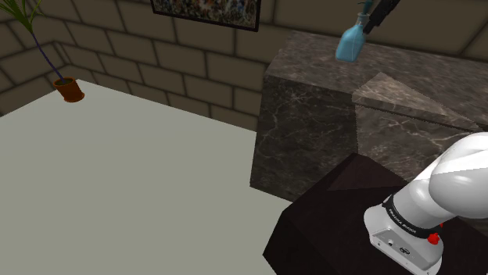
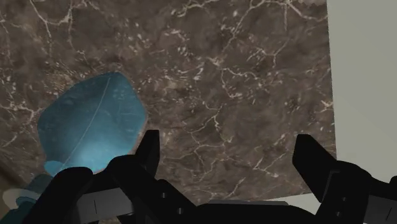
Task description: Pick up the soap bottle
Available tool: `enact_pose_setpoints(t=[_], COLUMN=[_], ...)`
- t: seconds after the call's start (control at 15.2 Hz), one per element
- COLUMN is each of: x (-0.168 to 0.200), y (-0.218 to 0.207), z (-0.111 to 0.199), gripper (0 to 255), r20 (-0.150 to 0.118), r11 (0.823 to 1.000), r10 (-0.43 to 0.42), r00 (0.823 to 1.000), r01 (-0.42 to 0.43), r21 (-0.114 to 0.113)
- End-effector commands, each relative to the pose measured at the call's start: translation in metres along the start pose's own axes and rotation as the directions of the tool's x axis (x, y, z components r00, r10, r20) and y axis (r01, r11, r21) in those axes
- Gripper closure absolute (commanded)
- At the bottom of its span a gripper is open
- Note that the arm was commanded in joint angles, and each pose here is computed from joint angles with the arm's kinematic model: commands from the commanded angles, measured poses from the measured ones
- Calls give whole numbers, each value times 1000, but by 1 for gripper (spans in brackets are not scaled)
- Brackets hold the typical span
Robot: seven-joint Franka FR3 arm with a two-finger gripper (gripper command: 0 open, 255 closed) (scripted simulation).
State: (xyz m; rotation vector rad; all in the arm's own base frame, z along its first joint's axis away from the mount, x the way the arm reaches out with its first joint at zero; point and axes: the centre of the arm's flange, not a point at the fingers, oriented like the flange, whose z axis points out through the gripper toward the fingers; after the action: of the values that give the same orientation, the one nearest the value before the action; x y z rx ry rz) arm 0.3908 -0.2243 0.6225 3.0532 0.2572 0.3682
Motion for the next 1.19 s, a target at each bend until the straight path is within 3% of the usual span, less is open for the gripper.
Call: enact_pose_setpoints(t=[0.0,0.73,1.12], x=[8,56,51], y=[25,155,157], z=[2,3,28], gripper=[0,0,0], r20=[-12,-74,-76], r11=[1000,991,991], r10=[-22,-131,-135], r00=[1000,989,988], r01=[22,129,132], r21=[-7,-35,-36])
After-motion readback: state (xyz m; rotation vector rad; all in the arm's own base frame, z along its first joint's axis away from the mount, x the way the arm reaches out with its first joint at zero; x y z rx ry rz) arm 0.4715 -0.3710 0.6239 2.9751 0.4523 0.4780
